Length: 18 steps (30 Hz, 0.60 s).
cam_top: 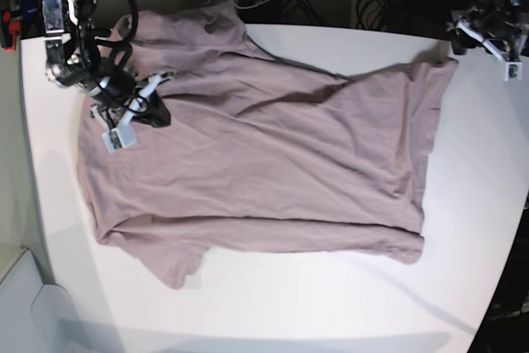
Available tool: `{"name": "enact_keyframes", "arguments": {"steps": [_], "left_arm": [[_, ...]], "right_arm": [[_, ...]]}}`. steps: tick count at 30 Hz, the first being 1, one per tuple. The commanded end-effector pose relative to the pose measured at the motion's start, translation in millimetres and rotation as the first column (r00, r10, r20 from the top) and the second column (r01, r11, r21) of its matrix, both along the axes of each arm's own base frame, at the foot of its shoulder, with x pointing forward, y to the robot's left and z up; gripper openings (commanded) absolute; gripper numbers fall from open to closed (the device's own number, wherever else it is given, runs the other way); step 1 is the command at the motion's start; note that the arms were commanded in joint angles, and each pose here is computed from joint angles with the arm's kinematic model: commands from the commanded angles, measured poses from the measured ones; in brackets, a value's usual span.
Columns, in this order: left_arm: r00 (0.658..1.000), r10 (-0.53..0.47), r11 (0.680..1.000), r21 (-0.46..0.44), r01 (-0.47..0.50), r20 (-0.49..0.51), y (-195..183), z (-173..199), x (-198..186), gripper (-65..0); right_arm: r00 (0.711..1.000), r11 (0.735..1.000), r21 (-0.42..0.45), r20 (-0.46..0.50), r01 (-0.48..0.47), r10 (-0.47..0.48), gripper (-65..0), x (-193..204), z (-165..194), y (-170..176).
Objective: Layout the t-shirt on the table in an organized manner, then fold the t-shirt properly
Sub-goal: 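Drag the grasped edge outward with the left gripper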
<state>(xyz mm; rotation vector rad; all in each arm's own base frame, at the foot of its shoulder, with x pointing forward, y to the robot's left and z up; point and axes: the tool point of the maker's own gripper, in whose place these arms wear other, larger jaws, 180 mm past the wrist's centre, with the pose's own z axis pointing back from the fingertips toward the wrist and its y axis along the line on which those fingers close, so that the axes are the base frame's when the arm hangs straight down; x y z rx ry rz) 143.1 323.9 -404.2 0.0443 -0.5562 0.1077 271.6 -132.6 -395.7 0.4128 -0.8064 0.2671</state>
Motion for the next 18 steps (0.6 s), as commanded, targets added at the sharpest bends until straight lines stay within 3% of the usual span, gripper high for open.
{"name": "enact_keyframes", "arguments": {"steps": [1,12,18], "left_arm": [[1.0,-0.019,0.999,0.026,0.018,0.023,2.7,7.2,8.3,-21.7],[0.993,-0.115,0.993,-0.001,0.115,0.017,-32.1,-1.6,26.9,-21.7],[0.991,-0.115,0.993,-0.011,0.116,0.069,-35.3,-0.2,39.3,-21.9]], "right_arm": [[0.999,1.0,0.012,0.043,0.001,-0.002,-65.0,7.4,12.0,-1.7],[0.999,1.0,0.011,0.042,0.001,-0.001,-65.0,7.2,11.8,-1.7],[0.999,1.0,0.013,0.047,0.002,-0.003,-65.0,8.3,12.9,-1.7]]}}
